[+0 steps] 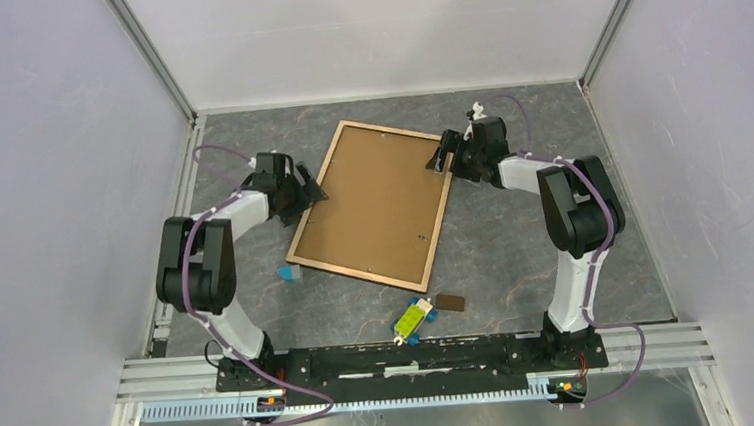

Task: Put the photo into the frame
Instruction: Adjust the photo frame at the center of the board.

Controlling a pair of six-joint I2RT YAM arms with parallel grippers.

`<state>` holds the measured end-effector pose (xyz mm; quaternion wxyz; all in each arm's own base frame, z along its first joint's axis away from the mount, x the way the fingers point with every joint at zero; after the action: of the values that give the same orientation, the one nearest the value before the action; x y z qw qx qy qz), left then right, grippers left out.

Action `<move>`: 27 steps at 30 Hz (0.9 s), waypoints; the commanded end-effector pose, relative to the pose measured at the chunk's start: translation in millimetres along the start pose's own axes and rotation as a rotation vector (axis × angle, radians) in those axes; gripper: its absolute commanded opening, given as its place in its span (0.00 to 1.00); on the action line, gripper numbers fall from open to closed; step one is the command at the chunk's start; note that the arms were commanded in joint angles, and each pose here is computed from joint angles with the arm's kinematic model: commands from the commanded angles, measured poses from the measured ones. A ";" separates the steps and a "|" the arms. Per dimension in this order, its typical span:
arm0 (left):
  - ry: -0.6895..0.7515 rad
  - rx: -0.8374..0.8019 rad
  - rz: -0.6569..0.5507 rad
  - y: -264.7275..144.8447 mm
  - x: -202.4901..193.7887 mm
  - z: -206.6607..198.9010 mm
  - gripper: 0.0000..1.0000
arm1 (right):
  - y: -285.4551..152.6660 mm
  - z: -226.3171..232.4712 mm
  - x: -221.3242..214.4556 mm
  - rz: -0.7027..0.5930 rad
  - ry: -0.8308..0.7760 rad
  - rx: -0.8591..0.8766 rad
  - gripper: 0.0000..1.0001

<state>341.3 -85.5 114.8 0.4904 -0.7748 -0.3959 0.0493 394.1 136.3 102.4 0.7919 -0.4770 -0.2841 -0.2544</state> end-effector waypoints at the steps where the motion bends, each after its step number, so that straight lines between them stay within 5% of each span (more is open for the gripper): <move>1: -0.085 -0.052 0.037 -6.2 -25.2 8.6 0.91 | 18.0 8.7 11.9 0.041 -0.058 0.075 0.88; 14: -0.131 -0.001 0.003 -9.0 -31.8 20.3 0.82 | 7.2 1.1 40.7 0.089 -0.232 -0.091 0.88; 27: -0.136 0.019 0.017 -4.0 -31.9 21.1 0.78 | 23.0 2.9 40.5 0.088 -0.360 -0.211 0.74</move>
<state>319.1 -85.9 110.5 0.4540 -0.7720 -0.4400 0.0663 427.5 133.1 112.2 0.7154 -0.5882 -0.3430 -0.1569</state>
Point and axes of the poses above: each gripper's point midway between its finger pads, its own y axis out along the fingers, its own z axis along the line the jaws close on, x = y × z, the point moved 10 cm from there along -y, back along the fingers, and after that the axes turned 13 degrees about -y, right-handed, at the moved point
